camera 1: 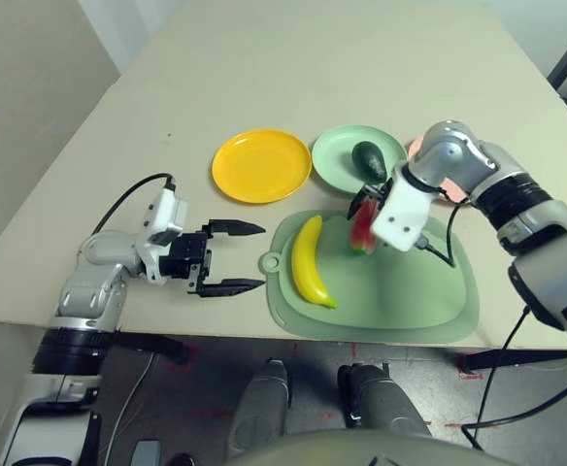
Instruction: Place the fruits into color-matched plates.
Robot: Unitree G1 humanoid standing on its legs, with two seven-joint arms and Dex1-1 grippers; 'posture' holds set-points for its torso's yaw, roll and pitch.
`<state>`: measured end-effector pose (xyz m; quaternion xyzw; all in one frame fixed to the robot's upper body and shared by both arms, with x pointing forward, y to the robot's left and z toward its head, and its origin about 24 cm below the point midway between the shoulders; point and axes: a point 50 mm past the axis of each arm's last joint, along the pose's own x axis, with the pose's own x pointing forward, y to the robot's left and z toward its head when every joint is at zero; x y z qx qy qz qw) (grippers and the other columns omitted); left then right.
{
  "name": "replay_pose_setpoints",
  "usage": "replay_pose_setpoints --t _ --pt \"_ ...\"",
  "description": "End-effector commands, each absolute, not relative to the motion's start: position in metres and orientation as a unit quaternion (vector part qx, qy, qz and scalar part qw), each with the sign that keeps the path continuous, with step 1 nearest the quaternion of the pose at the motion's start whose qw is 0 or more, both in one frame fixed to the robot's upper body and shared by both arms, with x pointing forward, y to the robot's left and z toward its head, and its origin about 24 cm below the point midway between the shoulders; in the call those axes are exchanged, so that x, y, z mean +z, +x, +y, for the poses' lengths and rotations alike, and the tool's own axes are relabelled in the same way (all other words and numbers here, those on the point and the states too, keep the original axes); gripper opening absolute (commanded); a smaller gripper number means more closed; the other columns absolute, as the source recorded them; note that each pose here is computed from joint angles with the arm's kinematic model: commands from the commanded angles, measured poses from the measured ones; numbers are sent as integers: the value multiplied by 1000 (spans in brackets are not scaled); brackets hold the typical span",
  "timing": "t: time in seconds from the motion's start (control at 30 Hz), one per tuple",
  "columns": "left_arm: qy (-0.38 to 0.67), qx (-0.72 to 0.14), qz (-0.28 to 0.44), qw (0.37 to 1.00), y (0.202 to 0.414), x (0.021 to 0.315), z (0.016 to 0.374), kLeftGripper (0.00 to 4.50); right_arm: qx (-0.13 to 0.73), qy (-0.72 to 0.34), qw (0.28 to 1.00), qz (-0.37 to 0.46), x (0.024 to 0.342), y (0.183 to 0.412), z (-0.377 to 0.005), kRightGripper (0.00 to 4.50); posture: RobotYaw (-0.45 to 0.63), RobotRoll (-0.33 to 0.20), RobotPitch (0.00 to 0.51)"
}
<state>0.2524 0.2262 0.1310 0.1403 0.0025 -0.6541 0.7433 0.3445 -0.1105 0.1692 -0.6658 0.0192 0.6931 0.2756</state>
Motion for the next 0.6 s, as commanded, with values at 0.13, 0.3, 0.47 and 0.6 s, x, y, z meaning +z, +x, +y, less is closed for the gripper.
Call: replay_pose_setpoints --t 0.13,0.3,0.47,0.6 --pt "147 -654 2 742 251 131 226 4500 690 -671 269 26 170 345 -113 2223 83 0 160" --pt "150 -654 7 742 252 128 226 4500 691 -670 270 32 171 345 -117 2223 77 0 158" --pt "149 -644 6 750 255 127 226 4500 683 -670 289 35 185 347 -122 2223 68 0 153" --pt "148 -625 0 767 260 129 225 4500 669 -671 317 39 204 350 -127 2223 62 0 149"
